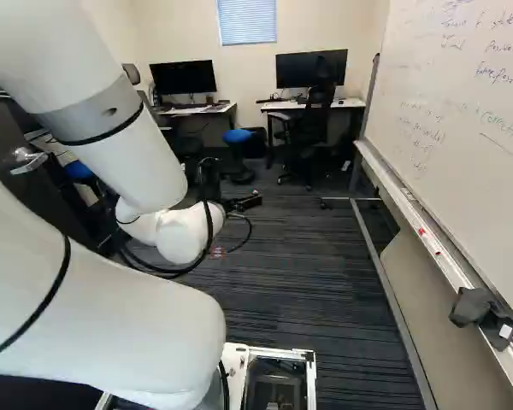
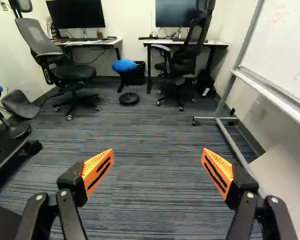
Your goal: Open the door and move inside
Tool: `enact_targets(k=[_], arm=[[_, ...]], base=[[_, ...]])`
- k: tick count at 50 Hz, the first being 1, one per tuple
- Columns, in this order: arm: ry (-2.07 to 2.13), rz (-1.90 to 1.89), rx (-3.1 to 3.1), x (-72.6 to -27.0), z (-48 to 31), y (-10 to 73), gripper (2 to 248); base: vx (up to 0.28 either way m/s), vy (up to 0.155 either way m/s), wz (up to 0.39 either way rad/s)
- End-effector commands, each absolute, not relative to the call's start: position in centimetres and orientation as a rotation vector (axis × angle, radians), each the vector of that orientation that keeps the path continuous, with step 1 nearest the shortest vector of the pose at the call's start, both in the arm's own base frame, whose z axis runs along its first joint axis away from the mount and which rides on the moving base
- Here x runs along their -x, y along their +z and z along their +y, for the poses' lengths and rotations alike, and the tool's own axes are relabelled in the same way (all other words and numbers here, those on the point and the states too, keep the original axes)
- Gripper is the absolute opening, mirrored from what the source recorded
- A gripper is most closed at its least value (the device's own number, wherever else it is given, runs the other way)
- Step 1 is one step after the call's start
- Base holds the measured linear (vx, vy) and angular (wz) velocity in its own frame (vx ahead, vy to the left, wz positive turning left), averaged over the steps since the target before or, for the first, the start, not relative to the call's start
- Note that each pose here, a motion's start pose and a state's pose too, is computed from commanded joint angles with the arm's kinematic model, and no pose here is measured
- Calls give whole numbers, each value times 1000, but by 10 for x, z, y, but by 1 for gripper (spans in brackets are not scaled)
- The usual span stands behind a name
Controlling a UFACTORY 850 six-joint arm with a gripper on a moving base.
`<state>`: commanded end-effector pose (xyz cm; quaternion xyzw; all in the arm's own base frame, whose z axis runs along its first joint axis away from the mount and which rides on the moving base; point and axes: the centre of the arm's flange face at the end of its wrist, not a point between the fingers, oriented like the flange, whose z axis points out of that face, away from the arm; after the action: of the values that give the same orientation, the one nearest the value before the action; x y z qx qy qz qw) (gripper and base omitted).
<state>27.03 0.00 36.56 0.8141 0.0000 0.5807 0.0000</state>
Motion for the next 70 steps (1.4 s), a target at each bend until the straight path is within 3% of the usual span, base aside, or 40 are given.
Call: enact_targets(k=[70], arm=[[1824,0,-2558,-270,0,366,247]], base=[[213,4,-11]])
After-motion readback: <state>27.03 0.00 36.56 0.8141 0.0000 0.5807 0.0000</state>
